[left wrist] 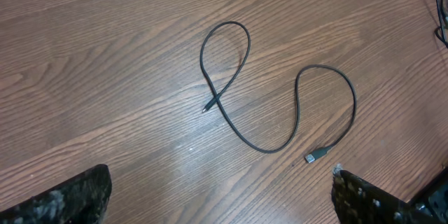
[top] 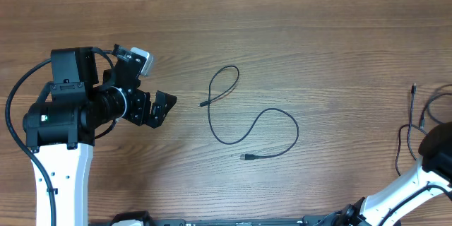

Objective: Untangle cables
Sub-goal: 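Drag the grasped cable with the right gripper to the right edge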

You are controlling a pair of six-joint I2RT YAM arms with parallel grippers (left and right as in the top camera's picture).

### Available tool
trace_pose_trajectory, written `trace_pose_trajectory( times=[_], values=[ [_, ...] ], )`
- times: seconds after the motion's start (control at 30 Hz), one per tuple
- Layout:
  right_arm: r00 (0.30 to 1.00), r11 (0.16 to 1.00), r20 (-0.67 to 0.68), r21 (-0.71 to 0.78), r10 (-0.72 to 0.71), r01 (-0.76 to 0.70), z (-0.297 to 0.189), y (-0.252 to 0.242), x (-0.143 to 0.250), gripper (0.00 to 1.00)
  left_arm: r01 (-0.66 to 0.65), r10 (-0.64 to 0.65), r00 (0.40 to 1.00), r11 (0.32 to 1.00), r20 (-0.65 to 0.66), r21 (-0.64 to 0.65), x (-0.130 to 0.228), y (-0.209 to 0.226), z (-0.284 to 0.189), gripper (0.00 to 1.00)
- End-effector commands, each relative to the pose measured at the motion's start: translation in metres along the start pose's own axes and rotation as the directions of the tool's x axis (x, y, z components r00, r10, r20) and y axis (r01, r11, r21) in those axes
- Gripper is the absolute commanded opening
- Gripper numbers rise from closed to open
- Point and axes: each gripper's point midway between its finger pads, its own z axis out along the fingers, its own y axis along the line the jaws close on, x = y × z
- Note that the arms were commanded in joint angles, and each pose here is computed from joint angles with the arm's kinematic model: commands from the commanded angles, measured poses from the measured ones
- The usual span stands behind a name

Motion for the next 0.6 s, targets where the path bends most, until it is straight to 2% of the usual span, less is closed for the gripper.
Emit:
trace_pose_trajectory(
  times=[0.0,0.03,0.07,0.13,0.23,0.4,0.57],
  values=[
    [0.999,0.999,-0.039,-0.039,0.003,-0.004,0.005,0.007,0.008,0.62,-0.015,0.015,1.000,1.000,0.013,-0.006,-0.005,0.001,-0.003,1.00],
    [0.999,0.998,-0.051,-0.066,0.002,-0.005,0.005,0.012,0.010,0.75,-0.015,0.015,1.000,1.000,0.013,-0.006,-0.005,0.001,-0.003,1.00],
    [0.998,0.994,-0.069,-0.112,-0.008,0.000,0.004,0.019,0.013,0.82,-0.015,0.015,1.000,1.000,0.013,-0.006,-0.005,0.001,-0.003,1.00],
    [0.993,0.977,-0.105,-0.209,-0.052,0.029,0.001,0.035,0.020,0.90,-0.015,0.015,1.000,1.000,0.013,-0.006,-0.005,0.001,-0.003,1.00],
    [0.967,0.889,-0.173,-0.449,-0.187,0.092,-0.017,0.075,0.045,0.99,-0.015,0.015,1.000,1.000,0.012,-0.006,-0.005,0.001,-0.003,1.00],
    [0.928,0.826,-0.263,-0.558,-0.264,0.077,-0.038,0.101,0.079,1.00,-0.015,0.015,1.000,1.000,0.013,-0.006,-0.005,0.001,-0.003,1.00],
    [0.867,0.787,-0.284,-0.591,-0.409,0.177,-0.045,0.141,0.129,1.00,-0.015,0.015,1.000,1.000,0.013,-0.006,-0.005,0.001,-0.003,1.00]
  ],
)
